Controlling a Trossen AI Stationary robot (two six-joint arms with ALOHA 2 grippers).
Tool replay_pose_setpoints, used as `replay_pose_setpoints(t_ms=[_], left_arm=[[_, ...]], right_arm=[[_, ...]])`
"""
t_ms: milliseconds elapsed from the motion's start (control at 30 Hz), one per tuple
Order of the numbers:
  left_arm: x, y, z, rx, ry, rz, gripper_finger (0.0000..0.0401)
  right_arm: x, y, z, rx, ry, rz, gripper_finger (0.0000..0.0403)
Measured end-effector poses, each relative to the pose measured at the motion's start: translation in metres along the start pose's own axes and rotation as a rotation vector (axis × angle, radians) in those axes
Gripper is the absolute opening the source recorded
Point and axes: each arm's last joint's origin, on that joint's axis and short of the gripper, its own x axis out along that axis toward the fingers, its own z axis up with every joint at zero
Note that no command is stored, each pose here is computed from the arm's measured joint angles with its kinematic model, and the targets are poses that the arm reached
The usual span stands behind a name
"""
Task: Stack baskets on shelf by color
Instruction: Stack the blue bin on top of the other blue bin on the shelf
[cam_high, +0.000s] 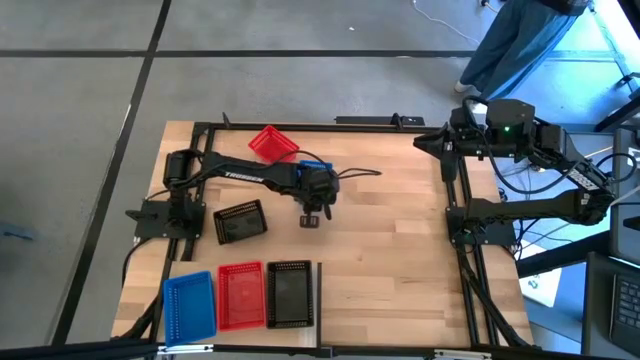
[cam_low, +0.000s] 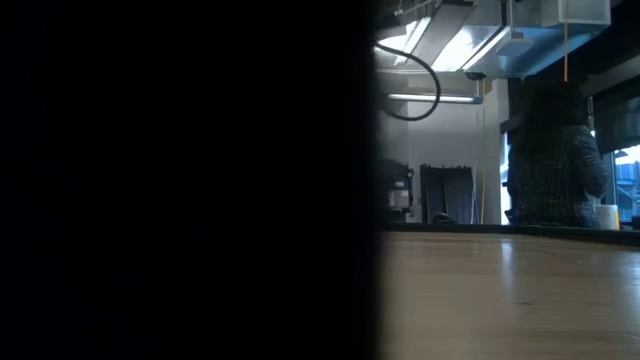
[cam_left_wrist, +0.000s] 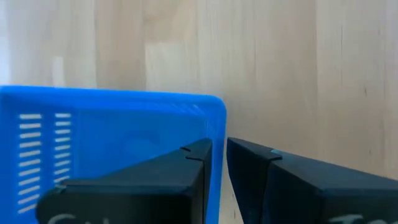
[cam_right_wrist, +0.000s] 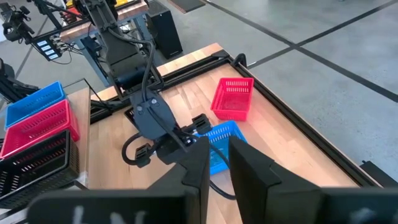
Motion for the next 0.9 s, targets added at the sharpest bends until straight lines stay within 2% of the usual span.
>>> replay_pose_setpoints(t_ms=[233, 667, 900], left_arm=[[0.0, -0.001, -0.004, 0.005, 0.035, -0.03, 0.0041], [0.001, 0.003, -0.005, 0.05, 0.042, -0.01, 0.0041], [0.01, 0.003, -0.019, 0.04, 0.093, -0.015, 0.0041]], right_arm=[[0.0, 0.0, 0.0, -0.001, 0.001, 0.0, 0.0058], [0.0, 0.0, 0.0, 0.0, 0.002, 0.0, 0.0058], [0.0, 0.0, 0.0, 0.0, 0.003, 0.0, 0.0059]])
